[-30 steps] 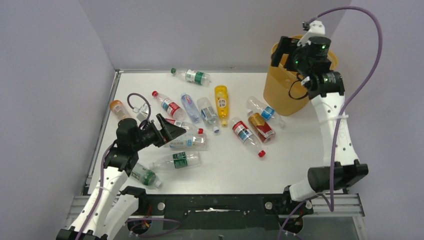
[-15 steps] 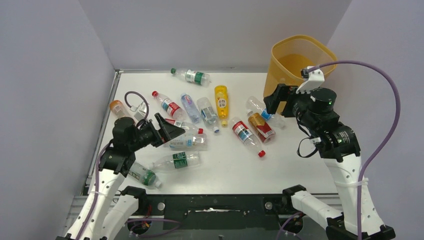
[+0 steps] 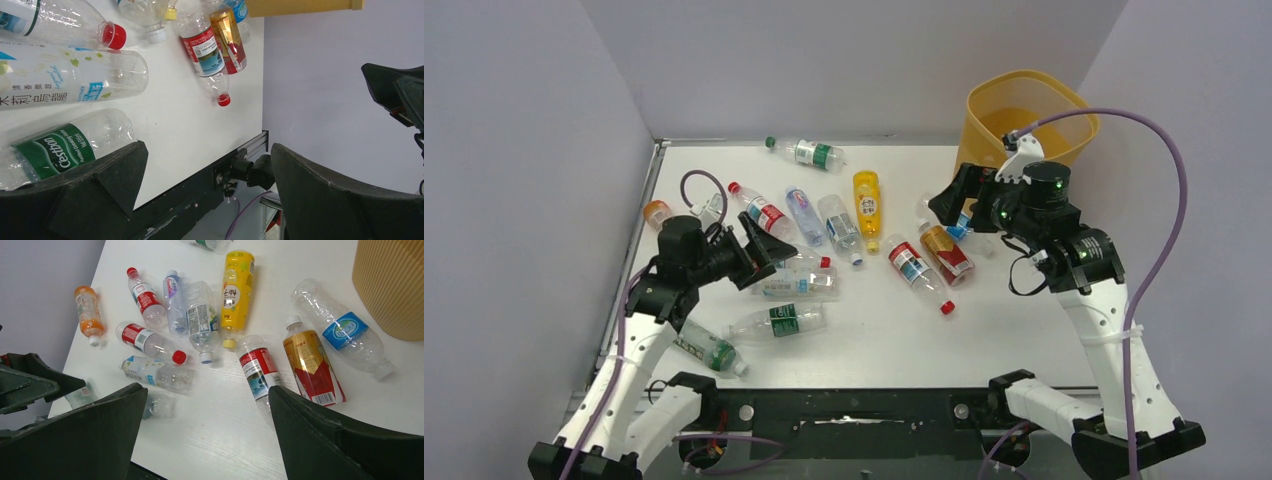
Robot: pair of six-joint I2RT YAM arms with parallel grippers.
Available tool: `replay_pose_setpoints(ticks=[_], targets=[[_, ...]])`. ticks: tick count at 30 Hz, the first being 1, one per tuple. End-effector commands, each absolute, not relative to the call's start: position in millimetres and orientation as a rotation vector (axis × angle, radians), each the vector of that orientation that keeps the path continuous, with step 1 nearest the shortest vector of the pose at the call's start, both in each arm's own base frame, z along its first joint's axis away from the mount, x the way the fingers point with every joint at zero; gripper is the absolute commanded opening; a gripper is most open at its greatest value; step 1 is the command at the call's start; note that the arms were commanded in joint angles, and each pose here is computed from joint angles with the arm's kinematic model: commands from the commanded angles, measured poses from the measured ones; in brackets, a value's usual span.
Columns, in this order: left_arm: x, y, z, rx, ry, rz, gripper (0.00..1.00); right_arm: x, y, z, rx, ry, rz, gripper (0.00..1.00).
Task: Put the plastic bottles in the bin
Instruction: Pick up the plastic bottle at the center of the board.
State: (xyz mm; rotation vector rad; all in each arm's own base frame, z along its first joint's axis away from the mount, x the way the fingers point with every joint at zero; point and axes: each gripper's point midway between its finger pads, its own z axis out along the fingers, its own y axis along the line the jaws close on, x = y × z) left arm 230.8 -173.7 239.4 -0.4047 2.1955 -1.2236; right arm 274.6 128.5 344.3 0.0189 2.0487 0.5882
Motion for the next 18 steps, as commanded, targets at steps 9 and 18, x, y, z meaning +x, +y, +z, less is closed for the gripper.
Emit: replay_pose_setpoints(ticks=[9, 18], targets=[[215, -179, 282, -0.253, 2.128, -1.189, 0.98, 257, 128, 335, -0.005, 2.026, 0.609, 0.98], [185, -159, 277, -0.246, 2.179, -1.069, 0.97, 235, 115, 281, -0.013, 2.217, 0.525, 0.98]])
